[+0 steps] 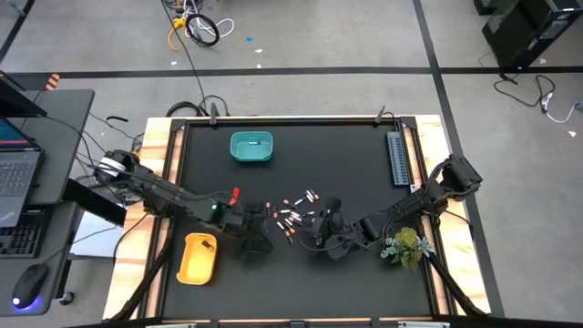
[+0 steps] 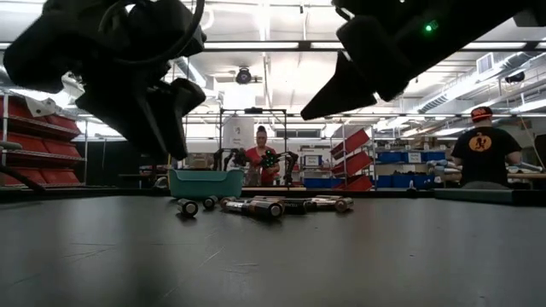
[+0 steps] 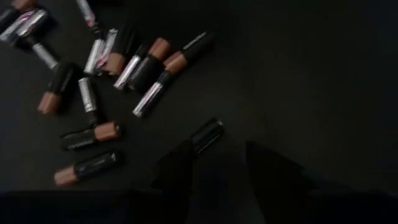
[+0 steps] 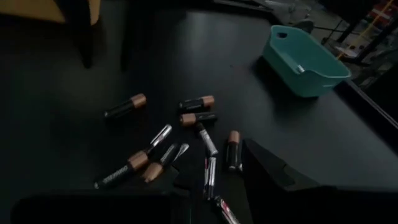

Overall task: Sort batteries
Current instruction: Put the black battery into the yellow bin

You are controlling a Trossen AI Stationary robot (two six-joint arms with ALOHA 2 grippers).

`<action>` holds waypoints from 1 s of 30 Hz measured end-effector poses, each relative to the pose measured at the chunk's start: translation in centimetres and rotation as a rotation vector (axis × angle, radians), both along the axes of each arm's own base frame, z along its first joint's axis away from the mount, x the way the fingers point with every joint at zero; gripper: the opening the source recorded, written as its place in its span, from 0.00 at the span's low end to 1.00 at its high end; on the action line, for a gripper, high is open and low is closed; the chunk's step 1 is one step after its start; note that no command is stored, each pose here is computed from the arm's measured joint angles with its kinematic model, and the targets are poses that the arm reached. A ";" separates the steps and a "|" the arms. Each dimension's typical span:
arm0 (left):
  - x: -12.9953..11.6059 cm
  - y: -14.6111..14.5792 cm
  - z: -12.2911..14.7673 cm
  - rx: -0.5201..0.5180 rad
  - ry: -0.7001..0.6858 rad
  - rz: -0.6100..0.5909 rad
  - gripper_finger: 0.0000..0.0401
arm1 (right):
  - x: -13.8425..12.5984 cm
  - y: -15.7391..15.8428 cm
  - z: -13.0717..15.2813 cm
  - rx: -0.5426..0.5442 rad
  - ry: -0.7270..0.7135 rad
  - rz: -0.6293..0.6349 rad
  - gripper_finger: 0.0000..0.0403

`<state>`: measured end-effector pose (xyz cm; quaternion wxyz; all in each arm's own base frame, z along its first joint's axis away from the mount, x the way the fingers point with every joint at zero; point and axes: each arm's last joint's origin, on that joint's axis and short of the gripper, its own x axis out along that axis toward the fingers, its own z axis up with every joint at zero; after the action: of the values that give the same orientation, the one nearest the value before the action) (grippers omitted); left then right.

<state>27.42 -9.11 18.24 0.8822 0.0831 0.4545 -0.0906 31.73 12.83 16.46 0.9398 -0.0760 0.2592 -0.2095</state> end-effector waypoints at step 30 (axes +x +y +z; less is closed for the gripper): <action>3.2 2.9 -5.3 0.016 0.106 -0.224 0.37 | -0.4 -0.1 0.0 0.021 0.064 0.044 0.23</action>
<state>30.63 -6.18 12.95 0.8405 0.1353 0.4892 -0.1892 31.34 12.72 16.42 0.9361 -0.0783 0.2897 -0.1836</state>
